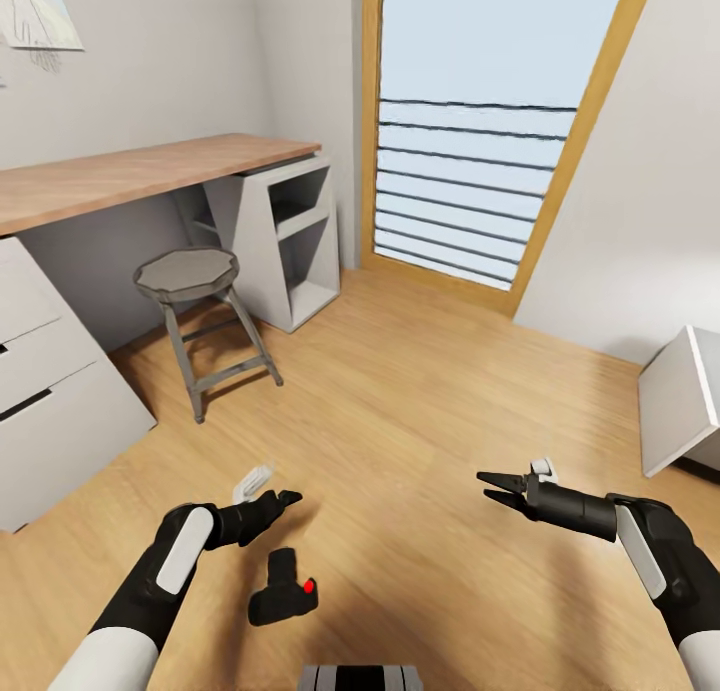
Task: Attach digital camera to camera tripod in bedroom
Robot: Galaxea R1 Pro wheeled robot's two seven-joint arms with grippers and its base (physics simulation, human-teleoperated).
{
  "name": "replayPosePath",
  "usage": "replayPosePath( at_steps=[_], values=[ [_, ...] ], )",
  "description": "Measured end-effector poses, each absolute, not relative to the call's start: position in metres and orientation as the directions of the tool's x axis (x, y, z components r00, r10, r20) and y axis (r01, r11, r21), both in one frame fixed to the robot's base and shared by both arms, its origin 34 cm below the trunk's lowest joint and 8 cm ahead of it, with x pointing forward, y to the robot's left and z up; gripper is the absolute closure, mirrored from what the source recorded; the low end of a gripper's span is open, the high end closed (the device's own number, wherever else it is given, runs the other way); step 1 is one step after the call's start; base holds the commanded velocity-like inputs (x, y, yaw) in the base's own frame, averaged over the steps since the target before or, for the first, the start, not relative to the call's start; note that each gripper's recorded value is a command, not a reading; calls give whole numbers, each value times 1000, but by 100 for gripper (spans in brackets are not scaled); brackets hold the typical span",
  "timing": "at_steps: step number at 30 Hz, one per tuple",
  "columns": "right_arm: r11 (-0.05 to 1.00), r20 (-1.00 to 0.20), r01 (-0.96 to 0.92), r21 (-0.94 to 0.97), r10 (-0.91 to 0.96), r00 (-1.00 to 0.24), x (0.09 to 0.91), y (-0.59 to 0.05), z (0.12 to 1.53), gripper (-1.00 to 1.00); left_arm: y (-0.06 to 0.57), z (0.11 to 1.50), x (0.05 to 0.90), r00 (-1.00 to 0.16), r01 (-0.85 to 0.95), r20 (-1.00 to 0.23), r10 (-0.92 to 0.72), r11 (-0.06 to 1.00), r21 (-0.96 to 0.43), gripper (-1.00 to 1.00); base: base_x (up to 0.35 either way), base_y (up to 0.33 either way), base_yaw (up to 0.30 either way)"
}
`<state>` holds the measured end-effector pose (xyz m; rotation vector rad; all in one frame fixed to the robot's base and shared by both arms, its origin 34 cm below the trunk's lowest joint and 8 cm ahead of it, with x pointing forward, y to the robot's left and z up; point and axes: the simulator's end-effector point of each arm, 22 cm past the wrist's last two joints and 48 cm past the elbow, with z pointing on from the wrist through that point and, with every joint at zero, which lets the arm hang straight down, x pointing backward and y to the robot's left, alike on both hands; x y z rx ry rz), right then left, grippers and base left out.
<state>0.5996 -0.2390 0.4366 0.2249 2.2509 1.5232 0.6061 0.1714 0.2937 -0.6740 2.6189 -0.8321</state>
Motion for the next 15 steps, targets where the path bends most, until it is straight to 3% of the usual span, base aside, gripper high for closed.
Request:
replayPosePath(
  at_steps=[15],
  values=[
    [391,-188,-38,920,354,-916,594,-239,403,-100,194,252,587,-847,-391,-97,-522,737,-552,-100,0,0,0]
  ],
)
